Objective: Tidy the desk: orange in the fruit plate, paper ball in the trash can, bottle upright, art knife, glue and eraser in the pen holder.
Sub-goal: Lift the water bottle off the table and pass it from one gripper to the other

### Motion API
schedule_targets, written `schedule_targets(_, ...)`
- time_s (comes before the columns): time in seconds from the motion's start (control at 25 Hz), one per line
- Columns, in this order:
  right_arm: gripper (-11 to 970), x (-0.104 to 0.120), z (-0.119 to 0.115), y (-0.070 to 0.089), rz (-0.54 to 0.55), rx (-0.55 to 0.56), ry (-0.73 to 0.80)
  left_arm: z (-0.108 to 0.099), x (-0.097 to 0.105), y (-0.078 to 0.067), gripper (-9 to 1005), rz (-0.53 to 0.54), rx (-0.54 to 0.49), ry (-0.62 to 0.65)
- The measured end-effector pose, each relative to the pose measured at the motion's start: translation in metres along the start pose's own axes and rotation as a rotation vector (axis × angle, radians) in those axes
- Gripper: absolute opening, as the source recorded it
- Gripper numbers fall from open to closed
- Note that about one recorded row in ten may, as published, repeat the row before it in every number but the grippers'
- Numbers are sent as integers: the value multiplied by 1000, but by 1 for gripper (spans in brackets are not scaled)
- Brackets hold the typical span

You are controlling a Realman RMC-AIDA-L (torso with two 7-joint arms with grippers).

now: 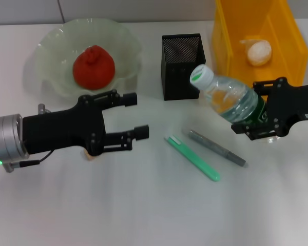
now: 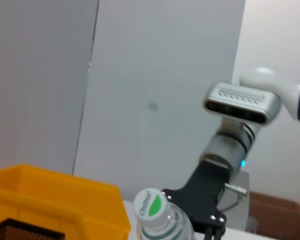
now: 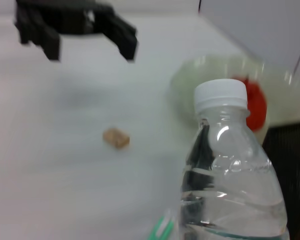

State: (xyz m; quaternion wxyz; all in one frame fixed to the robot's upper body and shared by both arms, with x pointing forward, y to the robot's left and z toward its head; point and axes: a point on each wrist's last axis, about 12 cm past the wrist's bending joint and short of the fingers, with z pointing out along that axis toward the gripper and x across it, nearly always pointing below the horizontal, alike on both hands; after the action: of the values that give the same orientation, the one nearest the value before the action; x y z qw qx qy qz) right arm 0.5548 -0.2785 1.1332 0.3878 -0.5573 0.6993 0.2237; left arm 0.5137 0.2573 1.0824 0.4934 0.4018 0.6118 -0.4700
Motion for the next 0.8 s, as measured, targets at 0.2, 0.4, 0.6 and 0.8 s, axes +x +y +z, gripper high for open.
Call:
schedule_targets(0.2, 779, 5, -3, 5, -14, 28, -129, 4, -2, 0, 800, -20, -14, -56)
schedule_targets(0.4, 780, 11, 8, 12, -17, 46, -315, 8, -1, 0, 800, -56, -55, -156)
schedule_targets(0.6, 781, 11, 26, 16, -18, 46, -419, 9, -1, 0, 800, -87, -85, -224)
schedule_targets(0.8, 783, 8, 42, 19, -11, 36, -496, 13, 0, -1, 799, -109, -95, -262)
